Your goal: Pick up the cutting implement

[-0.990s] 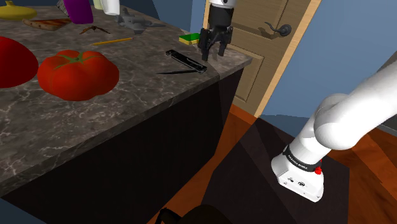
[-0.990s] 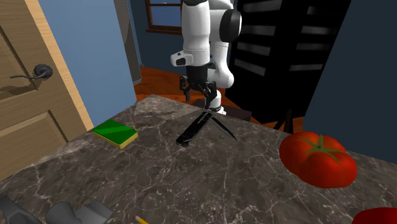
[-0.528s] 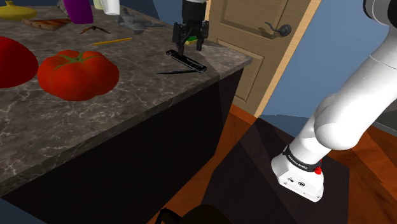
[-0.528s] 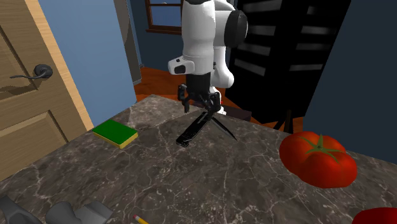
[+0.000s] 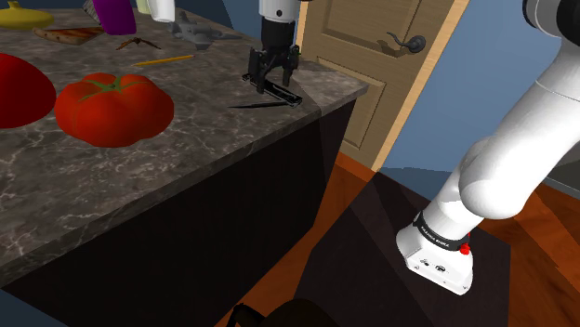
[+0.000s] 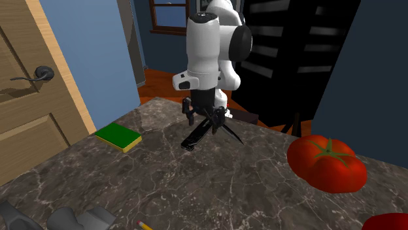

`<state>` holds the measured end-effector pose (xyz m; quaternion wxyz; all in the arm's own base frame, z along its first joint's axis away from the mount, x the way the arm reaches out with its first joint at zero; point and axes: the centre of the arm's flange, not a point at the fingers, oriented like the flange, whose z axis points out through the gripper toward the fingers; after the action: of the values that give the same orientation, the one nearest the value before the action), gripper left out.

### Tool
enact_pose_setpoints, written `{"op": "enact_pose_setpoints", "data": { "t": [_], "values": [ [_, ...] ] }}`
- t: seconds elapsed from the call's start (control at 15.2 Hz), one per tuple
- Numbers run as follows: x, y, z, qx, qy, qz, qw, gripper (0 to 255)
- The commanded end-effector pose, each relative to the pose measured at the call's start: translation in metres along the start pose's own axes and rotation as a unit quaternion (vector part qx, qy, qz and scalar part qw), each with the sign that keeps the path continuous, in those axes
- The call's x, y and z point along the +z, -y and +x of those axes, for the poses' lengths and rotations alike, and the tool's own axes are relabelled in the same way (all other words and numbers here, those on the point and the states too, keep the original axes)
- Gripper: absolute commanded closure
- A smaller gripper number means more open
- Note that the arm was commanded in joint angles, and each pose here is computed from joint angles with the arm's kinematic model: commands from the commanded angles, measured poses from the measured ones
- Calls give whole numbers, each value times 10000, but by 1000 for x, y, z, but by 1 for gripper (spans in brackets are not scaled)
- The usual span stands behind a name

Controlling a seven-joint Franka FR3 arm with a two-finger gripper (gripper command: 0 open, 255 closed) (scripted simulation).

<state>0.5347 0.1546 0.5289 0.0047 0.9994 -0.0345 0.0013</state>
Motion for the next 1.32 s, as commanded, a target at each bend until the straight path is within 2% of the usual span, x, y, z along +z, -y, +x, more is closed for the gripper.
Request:
{"op": "enact_pose_setpoints", "data": {
  "t": [0.0, 0.07, 0.66, 1.25],
  "values": [
    [5, 1, -1, -1, -2, 0, 10000, 0],
    [5, 1, -1, -1, -2, 1, 10000, 255],
    [5, 1, -1, -1, -2, 1, 10000, 255],
    [-43, 1, -1, -1, -2, 0, 10000, 255]
  ]
}}
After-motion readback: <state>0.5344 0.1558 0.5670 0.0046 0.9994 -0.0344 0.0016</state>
